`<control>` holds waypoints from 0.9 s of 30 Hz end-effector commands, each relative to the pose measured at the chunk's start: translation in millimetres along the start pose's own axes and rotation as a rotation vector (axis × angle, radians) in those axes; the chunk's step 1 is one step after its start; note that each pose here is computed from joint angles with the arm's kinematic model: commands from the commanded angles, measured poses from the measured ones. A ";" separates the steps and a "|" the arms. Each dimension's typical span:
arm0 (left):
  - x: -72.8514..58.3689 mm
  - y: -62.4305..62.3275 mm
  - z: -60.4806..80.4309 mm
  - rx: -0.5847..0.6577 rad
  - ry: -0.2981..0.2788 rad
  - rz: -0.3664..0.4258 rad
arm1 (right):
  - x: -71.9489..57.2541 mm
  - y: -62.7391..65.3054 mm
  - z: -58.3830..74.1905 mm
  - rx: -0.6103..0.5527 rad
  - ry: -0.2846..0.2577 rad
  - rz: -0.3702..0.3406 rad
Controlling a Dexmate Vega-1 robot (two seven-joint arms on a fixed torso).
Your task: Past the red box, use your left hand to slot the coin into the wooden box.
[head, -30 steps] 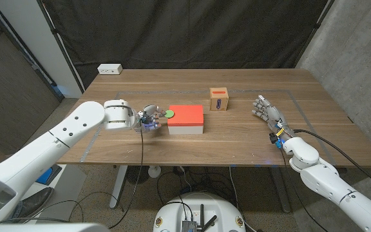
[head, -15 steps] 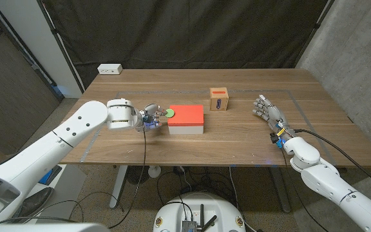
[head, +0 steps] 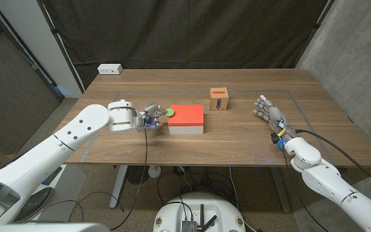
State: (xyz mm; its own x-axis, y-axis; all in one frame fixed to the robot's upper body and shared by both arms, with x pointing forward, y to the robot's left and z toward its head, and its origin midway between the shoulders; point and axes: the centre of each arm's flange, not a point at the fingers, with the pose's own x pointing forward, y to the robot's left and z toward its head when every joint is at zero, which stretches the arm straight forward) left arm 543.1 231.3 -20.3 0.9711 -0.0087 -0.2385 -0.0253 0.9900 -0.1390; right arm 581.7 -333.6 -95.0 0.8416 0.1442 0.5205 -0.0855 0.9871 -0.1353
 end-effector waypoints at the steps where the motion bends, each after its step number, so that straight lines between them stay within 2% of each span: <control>1: -7.0 5.4 8.5 -0.024 -0.100 -0.006 | -0.8 0.2 9.5 -0.013 -0.018 -0.007; 7: -11.0 10.4 17.1 -0.008 -0.198 -0.016 | -3.6 1.4 13.1 -0.009 -0.023 -0.020; 13: -12.4 8.4 29.0 0.032 -0.290 -0.019 | -8.5 4.4 17.3 -0.005 -0.042 -0.038; 21: -6.9 -0.3 44.1 0.080 -0.393 -0.039 | -16.8 8.0 22.2 0.008 -0.068 -0.067; 25: -6.1 -8.0 51.9 0.130 -0.461 -0.031 | -20.6 9.2 24.9 0.012 -0.083 -0.079; 27: -5.0 -12.9 53.5 0.137 -0.473 -0.055 | -22.1 9.7 25.3 0.014 -0.090 -0.084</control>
State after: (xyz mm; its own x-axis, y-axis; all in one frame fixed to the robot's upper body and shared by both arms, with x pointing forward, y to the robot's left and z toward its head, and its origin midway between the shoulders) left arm 544.6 238.2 15.2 0.9959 0.0022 0.0899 0.0059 0.9960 -0.0895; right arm 560.5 -328.3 -86.4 0.8151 0.0963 0.5713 -0.0434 0.9935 -0.1056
